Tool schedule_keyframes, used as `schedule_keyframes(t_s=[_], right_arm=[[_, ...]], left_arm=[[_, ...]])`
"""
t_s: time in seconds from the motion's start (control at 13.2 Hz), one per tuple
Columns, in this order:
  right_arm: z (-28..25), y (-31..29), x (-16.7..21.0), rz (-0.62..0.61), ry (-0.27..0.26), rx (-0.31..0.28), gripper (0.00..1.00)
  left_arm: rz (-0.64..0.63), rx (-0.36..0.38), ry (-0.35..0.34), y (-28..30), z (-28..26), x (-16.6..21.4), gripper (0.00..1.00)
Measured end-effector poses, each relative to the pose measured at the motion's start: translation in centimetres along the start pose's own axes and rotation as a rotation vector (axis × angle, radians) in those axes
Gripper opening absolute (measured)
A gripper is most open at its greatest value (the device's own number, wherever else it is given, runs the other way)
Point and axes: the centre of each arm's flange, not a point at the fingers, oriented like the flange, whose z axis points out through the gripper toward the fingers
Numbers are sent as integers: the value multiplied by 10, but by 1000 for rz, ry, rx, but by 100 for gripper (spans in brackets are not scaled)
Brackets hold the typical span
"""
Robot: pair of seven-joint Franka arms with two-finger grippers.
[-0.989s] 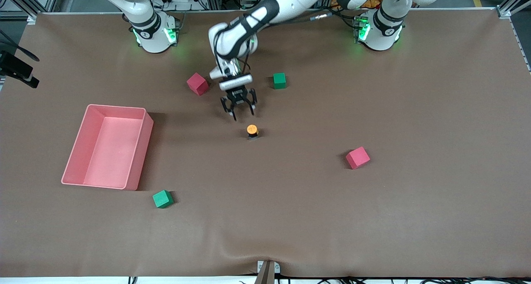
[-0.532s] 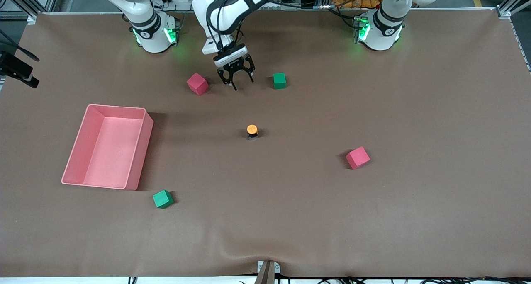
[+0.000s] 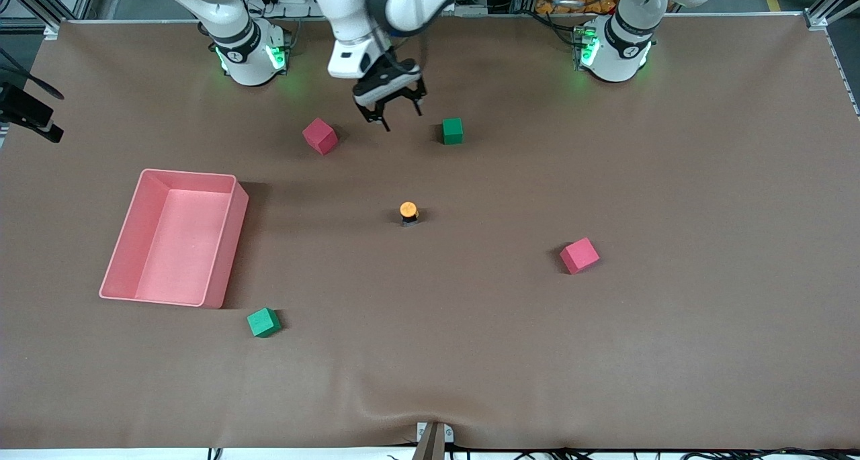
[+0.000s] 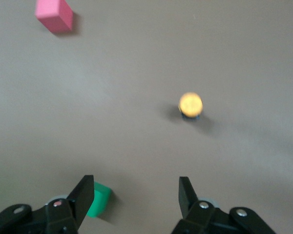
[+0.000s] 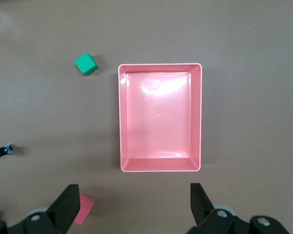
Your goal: Place and upright button with both arms
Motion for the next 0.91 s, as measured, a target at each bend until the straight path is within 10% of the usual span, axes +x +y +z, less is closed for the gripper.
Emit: schedule_keyframes(t_s=[0.91], right_arm=[[-1, -3, 1, -5, 3, 0, 100]], left_arm=[[310, -16, -253, -240, -67, 281, 78]])
